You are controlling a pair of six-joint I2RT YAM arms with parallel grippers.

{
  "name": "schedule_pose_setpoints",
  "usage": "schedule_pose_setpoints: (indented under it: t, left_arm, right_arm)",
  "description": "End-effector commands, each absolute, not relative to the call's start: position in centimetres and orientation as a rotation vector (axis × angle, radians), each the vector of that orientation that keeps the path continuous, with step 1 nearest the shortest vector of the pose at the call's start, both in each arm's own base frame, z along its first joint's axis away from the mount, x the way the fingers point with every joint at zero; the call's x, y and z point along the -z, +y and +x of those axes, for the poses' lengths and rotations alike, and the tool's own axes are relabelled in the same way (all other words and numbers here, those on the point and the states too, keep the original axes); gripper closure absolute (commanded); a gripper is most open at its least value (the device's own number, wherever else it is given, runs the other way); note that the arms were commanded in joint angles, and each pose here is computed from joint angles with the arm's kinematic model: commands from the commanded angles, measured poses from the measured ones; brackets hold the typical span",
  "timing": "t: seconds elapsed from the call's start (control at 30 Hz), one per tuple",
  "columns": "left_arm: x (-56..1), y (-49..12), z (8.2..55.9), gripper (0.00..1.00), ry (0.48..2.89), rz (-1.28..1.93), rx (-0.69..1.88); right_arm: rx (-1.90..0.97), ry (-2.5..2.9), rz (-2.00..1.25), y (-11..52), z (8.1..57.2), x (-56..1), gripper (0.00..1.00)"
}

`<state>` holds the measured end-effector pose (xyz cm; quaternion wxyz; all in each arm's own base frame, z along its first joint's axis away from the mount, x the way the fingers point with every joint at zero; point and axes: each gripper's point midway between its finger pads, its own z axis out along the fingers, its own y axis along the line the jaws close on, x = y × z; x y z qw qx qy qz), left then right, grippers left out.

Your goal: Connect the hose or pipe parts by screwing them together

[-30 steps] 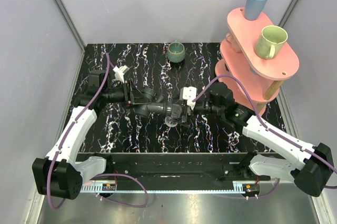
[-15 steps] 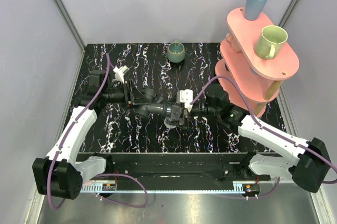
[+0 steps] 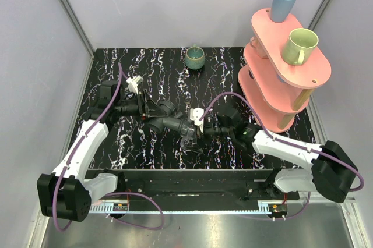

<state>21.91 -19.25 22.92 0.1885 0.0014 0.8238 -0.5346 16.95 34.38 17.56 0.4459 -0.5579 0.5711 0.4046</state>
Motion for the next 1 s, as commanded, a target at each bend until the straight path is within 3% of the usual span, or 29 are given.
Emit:
schedule_pose_setpoints:
  t: [0.0, 0.27, 0.53, 0.73, 0.97]
  left_arm:
    - [-25.4, -19.8, 22.2, 1.0, 2.191, 0.083, 1.566]
    - [-24.8, -19.2, 22.9, 1.0, 2.232, 0.073, 1.455]
    - [-24.0, -18.9, 23.2, 1.0, 2.262, 0.058, 1.416]
    - [-24.2, -18.9, 22.8, 1.0, 2.253, 0.062, 1.42]
    - [-24.8, -19.0, 22.4, 1.0, 2.238, 0.074, 1.438]
  right_arm:
    - [-1.015, 1.393, -1.345, 35.4, 16.9, -18.9, 0.09]
    - [-0.814, 1.42, -1.203, 33.3, 19.6, -22.6, 0.05]
    - [-0.777, 1.264, -1.219, 32.0, 18.5, -29.2, 0.04]
    - [-0.894, 1.181, -1.299, 33.1, 16.5, -29.8, 0.05]
    - [-0.963, 1.243, -1.372, 34.9, 16.3, -26.6, 0.06]
